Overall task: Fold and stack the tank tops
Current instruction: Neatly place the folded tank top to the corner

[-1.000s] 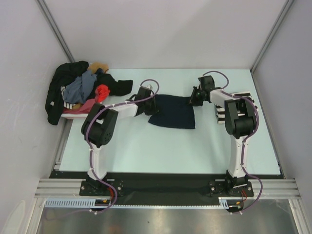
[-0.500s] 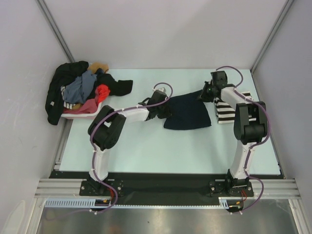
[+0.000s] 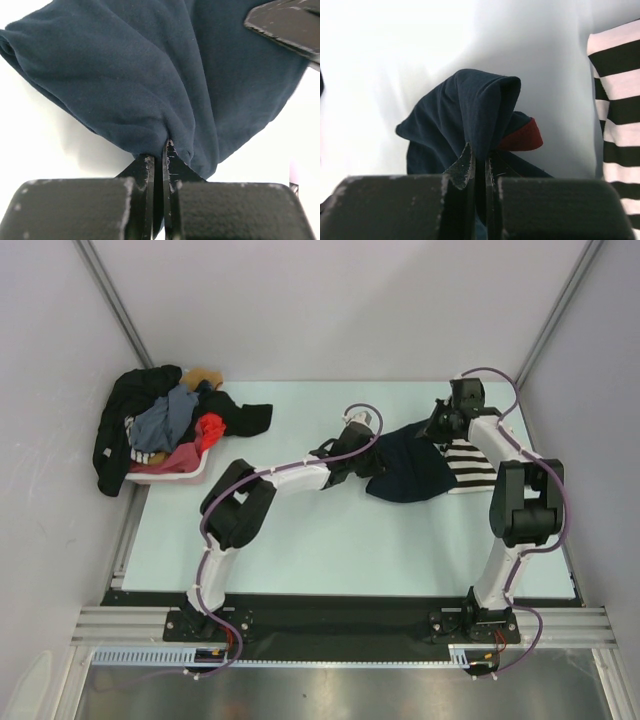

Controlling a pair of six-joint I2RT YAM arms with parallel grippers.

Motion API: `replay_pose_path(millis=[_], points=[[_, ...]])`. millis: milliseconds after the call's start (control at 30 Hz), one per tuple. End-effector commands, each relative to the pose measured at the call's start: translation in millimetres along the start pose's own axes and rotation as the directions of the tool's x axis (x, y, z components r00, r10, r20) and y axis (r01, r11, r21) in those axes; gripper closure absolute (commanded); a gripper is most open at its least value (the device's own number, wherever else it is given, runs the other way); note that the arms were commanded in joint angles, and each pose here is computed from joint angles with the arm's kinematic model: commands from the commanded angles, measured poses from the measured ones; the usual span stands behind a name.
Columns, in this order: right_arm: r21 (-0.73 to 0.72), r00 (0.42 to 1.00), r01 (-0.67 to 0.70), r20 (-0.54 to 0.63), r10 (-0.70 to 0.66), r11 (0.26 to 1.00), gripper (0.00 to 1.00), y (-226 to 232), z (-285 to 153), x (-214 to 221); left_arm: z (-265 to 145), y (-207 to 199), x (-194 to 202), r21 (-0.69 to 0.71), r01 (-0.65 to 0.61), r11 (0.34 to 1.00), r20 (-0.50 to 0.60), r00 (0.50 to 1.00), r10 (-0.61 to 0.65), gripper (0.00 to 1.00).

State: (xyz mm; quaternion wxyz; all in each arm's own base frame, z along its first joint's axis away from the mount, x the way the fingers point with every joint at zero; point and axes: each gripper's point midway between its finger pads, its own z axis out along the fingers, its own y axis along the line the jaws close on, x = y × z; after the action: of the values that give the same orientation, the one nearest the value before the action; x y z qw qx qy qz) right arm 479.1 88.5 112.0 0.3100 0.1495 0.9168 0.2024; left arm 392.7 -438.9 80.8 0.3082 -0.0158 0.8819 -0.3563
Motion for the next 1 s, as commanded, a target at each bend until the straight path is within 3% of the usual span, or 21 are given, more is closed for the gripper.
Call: replay_pose_path(millis=[0, 300, 533, 800, 967], points=[[-0.043, 0.997, 0.034, 0.072, -0.031, 0.999, 1.00, 17, -34, -24, -9, -37, -27, 0.084, 0.001, 0.996, 0.094, 0.996, -0.008, 1.00], [-0.078, 0.996, 0.014, 0.089, -0.007, 0.997, 1.00, 21, -44, -38, -18, -56, -34, 0.114, -0.067, 0.991, 0.125, 0.991, 0.052, 1.00], [-0.064, 0.989, -0.011, 0.146, 0.020, 0.998, 1.00, 13, -71, -67, -22, -114, -40, 0.260, -0.157, 0.953, 0.217, 0.971, 0.101, 1.00], [-0.041, 0.975, -0.082, 0.205, 0.089, 0.996, 1.00, -24, -100, -99, 2, -191, -32, 0.452, -0.211, 0.866, 0.287, 0.954, 0.083, 1.00], [-0.027, 0.962, -0.120, 0.243, 0.122, 0.992, 1.00, -50, -118, -118, 40, -214, -17, 0.553, -0.120, 0.824, 0.204, 0.979, 0.006, 1.00]])
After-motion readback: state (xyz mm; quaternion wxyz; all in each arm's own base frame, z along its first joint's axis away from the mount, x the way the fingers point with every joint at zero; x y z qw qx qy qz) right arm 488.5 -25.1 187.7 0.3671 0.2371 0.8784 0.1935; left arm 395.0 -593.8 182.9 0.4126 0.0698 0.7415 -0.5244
